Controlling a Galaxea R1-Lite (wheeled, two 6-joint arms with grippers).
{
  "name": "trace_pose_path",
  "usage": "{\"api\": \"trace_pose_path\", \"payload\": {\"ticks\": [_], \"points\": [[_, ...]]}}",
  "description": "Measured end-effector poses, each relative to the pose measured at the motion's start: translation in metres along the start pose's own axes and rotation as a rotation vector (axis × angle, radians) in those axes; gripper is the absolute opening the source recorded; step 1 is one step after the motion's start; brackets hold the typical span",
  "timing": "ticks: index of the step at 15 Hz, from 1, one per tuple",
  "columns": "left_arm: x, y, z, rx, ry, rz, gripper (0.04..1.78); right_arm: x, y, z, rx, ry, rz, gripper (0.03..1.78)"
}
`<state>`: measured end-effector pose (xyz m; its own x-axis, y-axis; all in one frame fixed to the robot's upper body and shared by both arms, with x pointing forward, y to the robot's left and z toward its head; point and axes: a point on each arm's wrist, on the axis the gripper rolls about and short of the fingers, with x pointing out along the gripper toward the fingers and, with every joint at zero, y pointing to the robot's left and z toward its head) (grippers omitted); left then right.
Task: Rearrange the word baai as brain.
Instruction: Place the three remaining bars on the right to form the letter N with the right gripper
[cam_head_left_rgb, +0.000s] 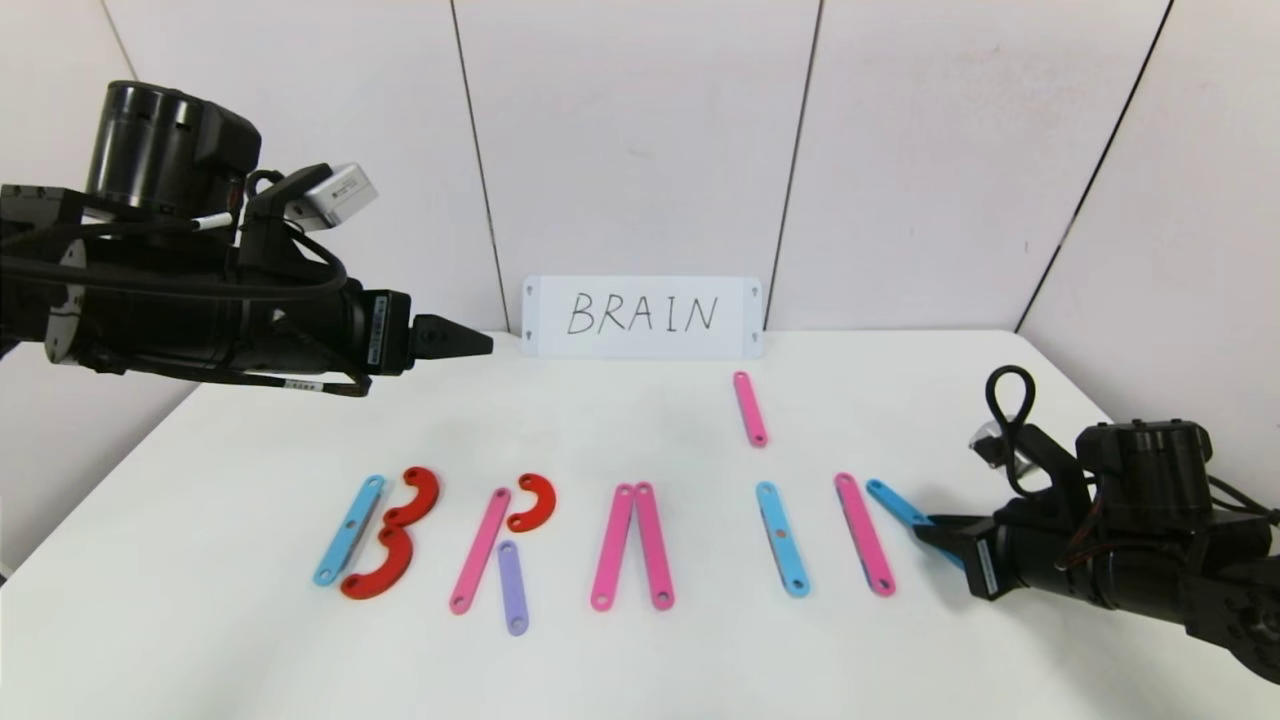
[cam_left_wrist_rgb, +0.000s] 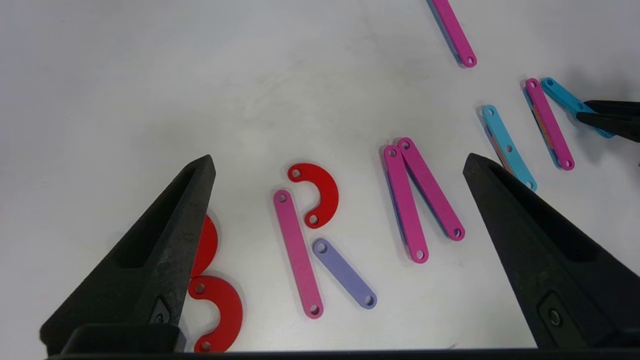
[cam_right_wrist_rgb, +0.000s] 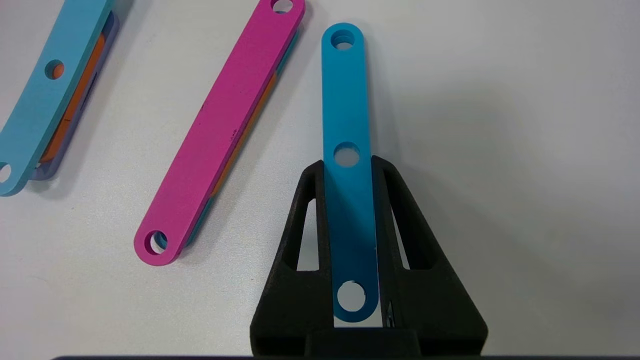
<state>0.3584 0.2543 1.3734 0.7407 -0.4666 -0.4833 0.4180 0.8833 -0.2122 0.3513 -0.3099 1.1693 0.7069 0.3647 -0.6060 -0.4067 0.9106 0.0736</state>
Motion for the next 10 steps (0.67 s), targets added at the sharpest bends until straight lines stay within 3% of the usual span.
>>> {"api": "trace_pose_path", "payload": {"ticks": [6,10], "points": [[0.0,0.0,0.0,0.0,0.001,0.001,1.74,0.01,-0.006,0.001,-0.017,-0.042,0.002,0.27],[0.0,0.0,0.0,-0.001,0.001,0.0,1.74,0.013,-0.006,-0.003,-0.013,-0.03,0.006,0.27]]}}
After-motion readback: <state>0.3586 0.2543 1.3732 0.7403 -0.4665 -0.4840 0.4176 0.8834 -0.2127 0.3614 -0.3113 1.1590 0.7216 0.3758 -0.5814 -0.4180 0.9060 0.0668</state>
